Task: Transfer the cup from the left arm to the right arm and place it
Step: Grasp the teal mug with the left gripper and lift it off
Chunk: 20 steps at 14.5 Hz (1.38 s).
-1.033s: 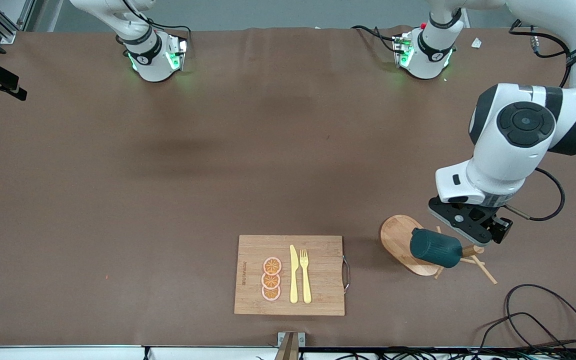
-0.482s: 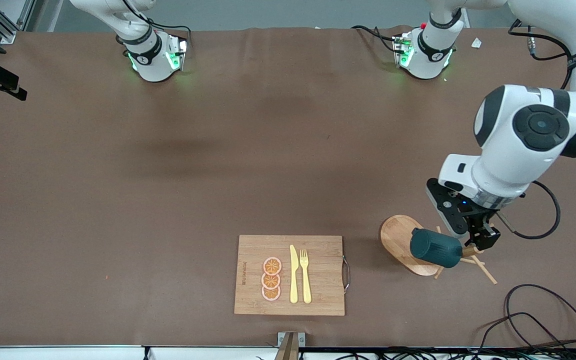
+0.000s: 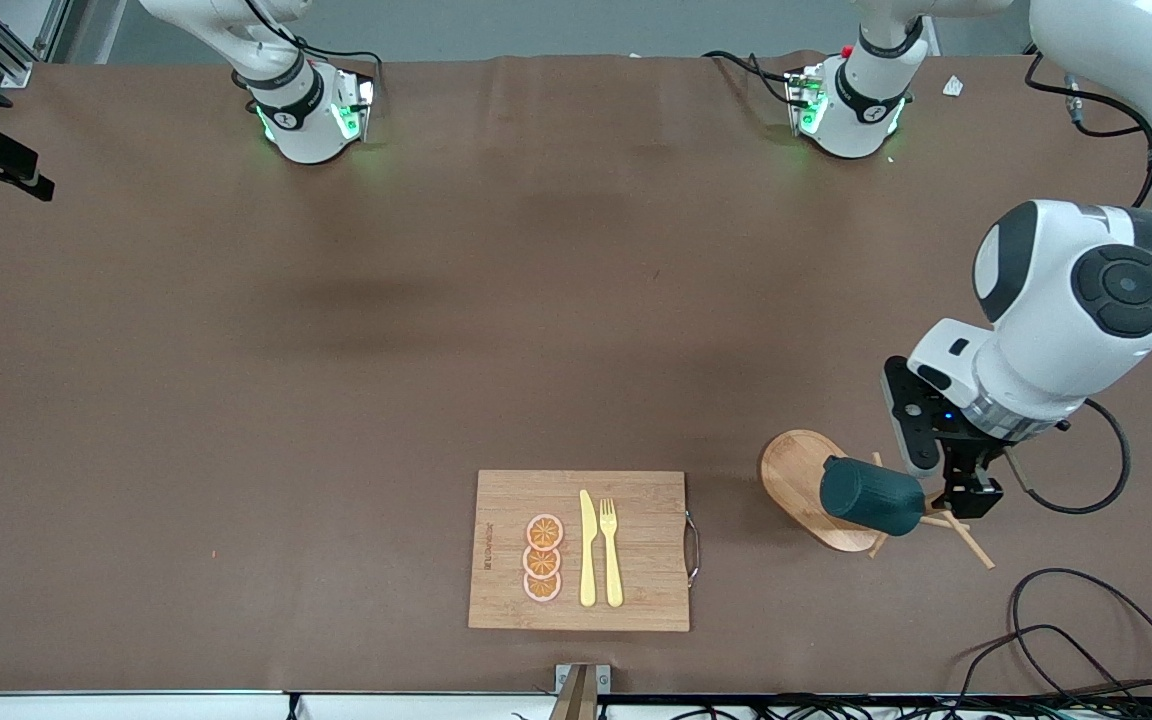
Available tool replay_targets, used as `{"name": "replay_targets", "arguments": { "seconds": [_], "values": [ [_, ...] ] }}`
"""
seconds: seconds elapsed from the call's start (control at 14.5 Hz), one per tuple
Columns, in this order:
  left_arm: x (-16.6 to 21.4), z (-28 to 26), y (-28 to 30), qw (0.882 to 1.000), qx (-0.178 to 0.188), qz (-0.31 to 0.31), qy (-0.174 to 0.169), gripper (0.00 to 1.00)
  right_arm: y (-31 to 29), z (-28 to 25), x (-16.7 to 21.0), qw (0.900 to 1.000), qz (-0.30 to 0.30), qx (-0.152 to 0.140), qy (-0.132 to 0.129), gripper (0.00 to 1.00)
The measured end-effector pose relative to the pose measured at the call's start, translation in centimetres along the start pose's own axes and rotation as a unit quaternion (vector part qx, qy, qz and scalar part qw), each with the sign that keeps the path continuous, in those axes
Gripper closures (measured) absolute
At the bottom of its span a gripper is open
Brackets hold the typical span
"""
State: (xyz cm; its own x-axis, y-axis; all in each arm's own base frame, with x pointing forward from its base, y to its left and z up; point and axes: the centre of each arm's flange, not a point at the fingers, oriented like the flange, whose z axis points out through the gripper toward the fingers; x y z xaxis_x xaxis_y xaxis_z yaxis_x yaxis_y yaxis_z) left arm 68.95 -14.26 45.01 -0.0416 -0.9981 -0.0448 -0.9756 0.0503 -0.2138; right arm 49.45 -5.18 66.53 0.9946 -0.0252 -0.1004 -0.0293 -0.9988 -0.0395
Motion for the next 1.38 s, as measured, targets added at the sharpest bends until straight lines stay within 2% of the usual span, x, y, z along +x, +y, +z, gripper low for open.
{"name": "replay_targets", "arguments": {
  "seconds": [0.28,0.48,1.38],
  "values": [
    [0.8,1.8,-0.6,0.998,0.019,0.053,0.008,0.0,0.0,0.0,0.0,1.0,0.0,0.0,-0.002,0.0],
    [0.9,2.8,-0.8,0.997,0.025,0.07,0.01,0.0,0.0,0.0,0.0,1.0,0.0,0.0,-0.002,0.0],
    [1.0,6.4,-1.0,0.997,0.024,0.054,0.058,0.0,0.0,0.1,-0.1,1.0,0.0,0.0,-0.003,0.0]
  ]
}}
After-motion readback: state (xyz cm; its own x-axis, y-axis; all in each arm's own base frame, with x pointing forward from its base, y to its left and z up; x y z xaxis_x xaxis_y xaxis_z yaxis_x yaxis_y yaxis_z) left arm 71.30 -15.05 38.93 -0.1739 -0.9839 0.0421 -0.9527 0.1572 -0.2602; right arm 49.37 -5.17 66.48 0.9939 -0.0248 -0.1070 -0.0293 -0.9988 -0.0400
